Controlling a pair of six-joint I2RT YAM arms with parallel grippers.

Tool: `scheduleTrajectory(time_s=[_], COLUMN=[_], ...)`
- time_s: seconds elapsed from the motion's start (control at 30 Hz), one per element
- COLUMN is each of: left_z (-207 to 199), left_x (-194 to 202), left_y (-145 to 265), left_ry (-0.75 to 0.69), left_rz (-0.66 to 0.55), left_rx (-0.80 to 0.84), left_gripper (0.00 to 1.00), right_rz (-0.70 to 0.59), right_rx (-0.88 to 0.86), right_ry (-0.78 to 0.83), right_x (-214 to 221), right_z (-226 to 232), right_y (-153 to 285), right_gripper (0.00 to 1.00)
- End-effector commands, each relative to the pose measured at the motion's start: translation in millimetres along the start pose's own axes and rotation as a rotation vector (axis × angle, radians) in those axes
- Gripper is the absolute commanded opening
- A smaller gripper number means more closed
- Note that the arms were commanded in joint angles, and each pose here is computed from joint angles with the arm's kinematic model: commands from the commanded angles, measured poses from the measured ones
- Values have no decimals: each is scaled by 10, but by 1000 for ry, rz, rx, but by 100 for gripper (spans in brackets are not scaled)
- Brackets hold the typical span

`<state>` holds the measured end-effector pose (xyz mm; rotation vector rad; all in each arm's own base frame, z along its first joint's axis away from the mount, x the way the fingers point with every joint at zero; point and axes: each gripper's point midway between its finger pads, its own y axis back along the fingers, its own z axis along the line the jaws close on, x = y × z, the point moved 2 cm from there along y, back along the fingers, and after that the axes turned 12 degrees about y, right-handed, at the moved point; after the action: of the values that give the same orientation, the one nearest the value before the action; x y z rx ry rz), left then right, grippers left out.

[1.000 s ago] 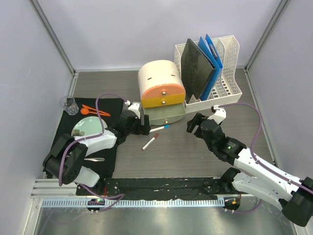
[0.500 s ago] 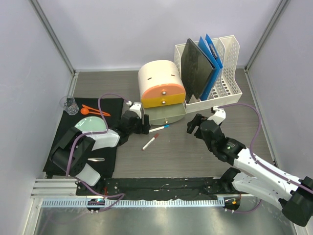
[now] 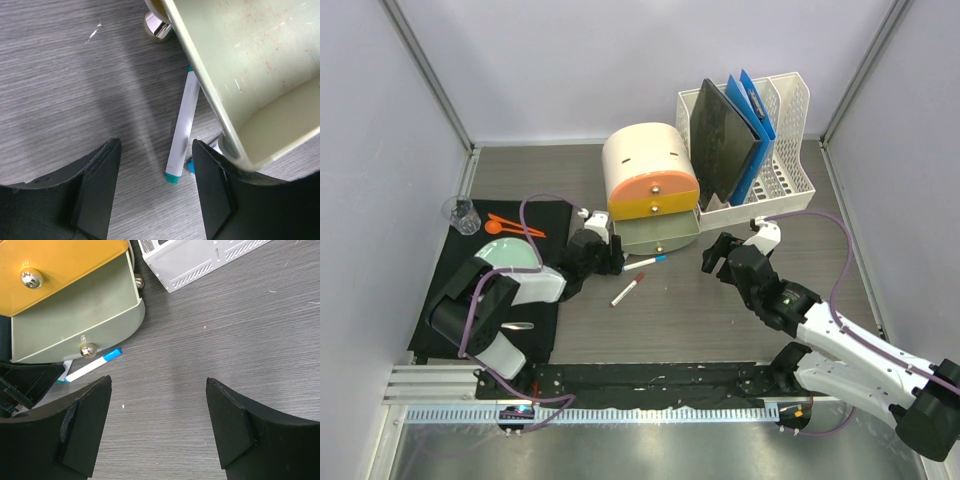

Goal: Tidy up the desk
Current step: Pick up the stationery from the center of the board.

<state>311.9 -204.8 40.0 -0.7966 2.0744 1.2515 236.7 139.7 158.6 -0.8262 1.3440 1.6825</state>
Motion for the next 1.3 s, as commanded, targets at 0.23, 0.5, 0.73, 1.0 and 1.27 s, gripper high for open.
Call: scheduleTrajectory(time_s=[0.23,0.5,0.73,1.0,1.27], left_z=[3,6,46,39,64], left_x=[240,316,377,525,696], left_y=[101,73,87,121,178], left_ry=[-19,-37,-62,-103,-111], left_rz=[52,79,93,127,171], left_rx=[12,-27,-64,-94,-138], left_gripper=[59,49,40,33,20], right_rz=[-38,-46,-46,-44,-44], right_rx=[4,7,9,17,19], right_ry=[-37,-36,-39,-44,-49], right_x=[-124,-140,-133,-110,-105], right_z=[51,34,27,-3,-20], right_y=[-14,3,5,9,30], right_gripper=[82,82,82,82,81])
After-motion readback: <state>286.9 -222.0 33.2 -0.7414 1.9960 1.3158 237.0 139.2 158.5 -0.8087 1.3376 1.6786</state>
